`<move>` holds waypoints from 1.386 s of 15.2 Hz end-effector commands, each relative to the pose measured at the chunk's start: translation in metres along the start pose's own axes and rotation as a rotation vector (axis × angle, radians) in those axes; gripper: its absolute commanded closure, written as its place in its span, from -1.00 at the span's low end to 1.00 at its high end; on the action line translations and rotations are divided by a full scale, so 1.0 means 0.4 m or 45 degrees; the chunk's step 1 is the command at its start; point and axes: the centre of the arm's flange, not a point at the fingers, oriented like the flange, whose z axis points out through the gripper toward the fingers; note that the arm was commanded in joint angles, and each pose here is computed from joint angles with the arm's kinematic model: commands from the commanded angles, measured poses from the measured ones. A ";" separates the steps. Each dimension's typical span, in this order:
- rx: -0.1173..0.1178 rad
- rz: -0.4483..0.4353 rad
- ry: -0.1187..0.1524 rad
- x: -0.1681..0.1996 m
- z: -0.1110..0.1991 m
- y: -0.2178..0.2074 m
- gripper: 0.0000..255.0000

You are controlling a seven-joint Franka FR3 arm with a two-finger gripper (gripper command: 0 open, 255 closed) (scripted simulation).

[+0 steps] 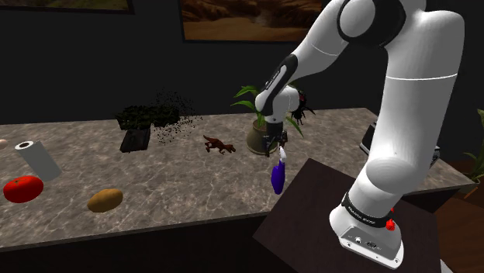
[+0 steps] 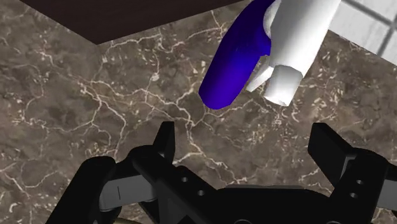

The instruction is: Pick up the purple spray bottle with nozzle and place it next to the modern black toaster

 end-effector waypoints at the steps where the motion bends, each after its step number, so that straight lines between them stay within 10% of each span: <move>1: 0.010 0.025 -0.025 0.026 0.062 0.022 -1.00; 18: 0.016 0.038 -0.039 0.037 0.196 0.033 -1.00; 19: 0.016 0.038 -0.039 0.037 0.196 0.033 1.00; 21: 0.016 0.038 -0.039 0.037 0.196 0.033 1.00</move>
